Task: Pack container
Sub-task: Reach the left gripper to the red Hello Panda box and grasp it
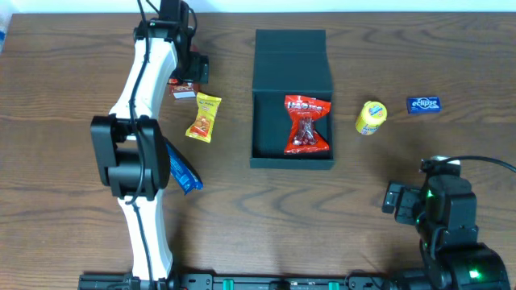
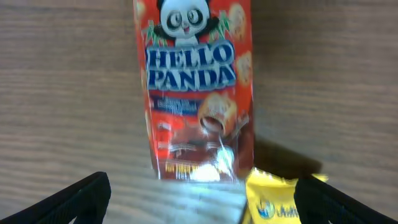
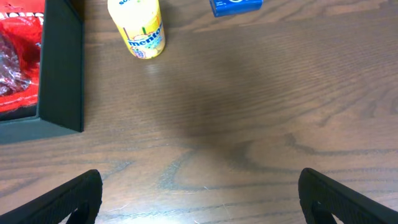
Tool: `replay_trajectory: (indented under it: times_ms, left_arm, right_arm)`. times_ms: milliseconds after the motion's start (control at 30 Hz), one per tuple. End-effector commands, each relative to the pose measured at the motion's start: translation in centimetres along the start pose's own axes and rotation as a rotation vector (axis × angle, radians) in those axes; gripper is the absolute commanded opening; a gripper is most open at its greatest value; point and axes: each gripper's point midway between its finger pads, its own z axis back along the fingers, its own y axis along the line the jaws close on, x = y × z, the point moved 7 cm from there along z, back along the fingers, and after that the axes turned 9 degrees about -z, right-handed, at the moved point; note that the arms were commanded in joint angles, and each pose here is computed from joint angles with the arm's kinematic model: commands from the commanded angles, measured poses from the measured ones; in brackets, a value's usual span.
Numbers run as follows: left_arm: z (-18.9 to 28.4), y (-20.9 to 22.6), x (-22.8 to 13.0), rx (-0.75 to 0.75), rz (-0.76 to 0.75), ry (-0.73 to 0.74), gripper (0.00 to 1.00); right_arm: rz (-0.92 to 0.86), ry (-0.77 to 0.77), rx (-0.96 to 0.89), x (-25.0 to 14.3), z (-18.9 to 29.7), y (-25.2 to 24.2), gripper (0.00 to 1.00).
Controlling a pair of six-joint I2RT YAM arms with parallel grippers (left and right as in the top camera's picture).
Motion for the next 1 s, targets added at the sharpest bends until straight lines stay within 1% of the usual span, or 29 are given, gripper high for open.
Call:
replay_trajectory:
  times_ms: [0,133,467,567,800,967]
  left_arm:
    - [-0.1,0.9,1.1,0.017,0.002,-0.041,0.95]
    - [-0.9,1.4,1.9,0.030,0.030,-0.082,0.95]
    - [-2.7,1.9,3.0,0.040,0.045,-0.137,0.95]
    - [-3.0,2.2,3.5,0.026,0.067,-0.169,0.95]
    - [-4.9,1.8,3.7,0.002,0.087,-0.171,0.95]
    - [-7.1,1.5,3.1,-0.004,0.086,-0.132,0.95]
  right_arm:
    - [0.002,-0.006,-0.008,0.1,0.0,-0.2,0.99]
    - [0.002,-0.006,-0.008,0.1,0.0,-0.2,0.99]
    - [0.002,-0.006,-0.008,0.1,0.0,-0.2,0.99]
    - [0.003,-0.005,-0.008,0.1,0.0,-0.2,0.99]
    - [0.003,-0.006,-0.008,0.1,0.0,-0.2,0.99]
    - [0.002,-0.005,-0.008,0.1,0.0,-0.2,0.99]
